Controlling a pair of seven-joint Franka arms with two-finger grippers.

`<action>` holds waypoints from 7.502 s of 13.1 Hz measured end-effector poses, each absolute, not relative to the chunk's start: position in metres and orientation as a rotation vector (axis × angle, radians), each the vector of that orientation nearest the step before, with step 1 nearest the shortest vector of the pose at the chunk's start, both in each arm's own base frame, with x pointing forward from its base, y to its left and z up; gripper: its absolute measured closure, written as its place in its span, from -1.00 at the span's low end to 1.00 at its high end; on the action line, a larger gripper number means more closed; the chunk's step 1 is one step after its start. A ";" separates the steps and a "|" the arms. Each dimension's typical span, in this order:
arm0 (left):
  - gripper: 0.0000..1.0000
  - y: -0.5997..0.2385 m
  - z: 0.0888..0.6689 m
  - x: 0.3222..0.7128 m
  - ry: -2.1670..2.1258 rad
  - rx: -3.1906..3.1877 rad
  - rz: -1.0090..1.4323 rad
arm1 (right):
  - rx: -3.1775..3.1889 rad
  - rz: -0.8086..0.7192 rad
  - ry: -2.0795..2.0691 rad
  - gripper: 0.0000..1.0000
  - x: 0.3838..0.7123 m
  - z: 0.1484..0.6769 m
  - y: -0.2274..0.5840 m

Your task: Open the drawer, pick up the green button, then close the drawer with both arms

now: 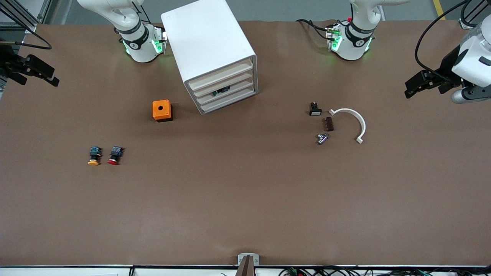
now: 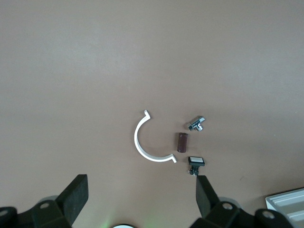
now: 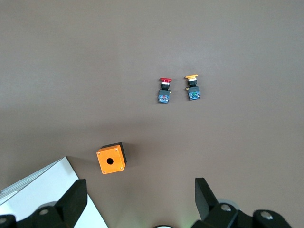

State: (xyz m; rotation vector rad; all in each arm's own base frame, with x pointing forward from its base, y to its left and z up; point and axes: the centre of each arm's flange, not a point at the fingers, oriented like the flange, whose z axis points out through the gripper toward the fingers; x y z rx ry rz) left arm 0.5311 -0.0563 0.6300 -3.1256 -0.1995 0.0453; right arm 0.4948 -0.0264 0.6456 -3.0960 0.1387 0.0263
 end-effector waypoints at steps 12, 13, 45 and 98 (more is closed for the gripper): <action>-1.00 -0.069 0.537 0.579 -0.175 -3.112 0.279 | -3.096 0.032 0.139 -1.00 0.495 0.644 -0.027; -1.00 -0.077 0.520 0.586 -0.188 -3.112 0.309 | -3.096 0.031 0.139 -1.00 0.495 0.644 -0.027; -1.00 -0.281 0.238 0.599 -1.871 -1.866 1.123 | -2.939 0.111 1.022 -1.00 0.511 0.596 0.297; 0.72 -0.536 0.156 0.428 -1.898 -1.237 1.145 | -2.538 0.209 1.871 -1.00 0.523 0.458 0.411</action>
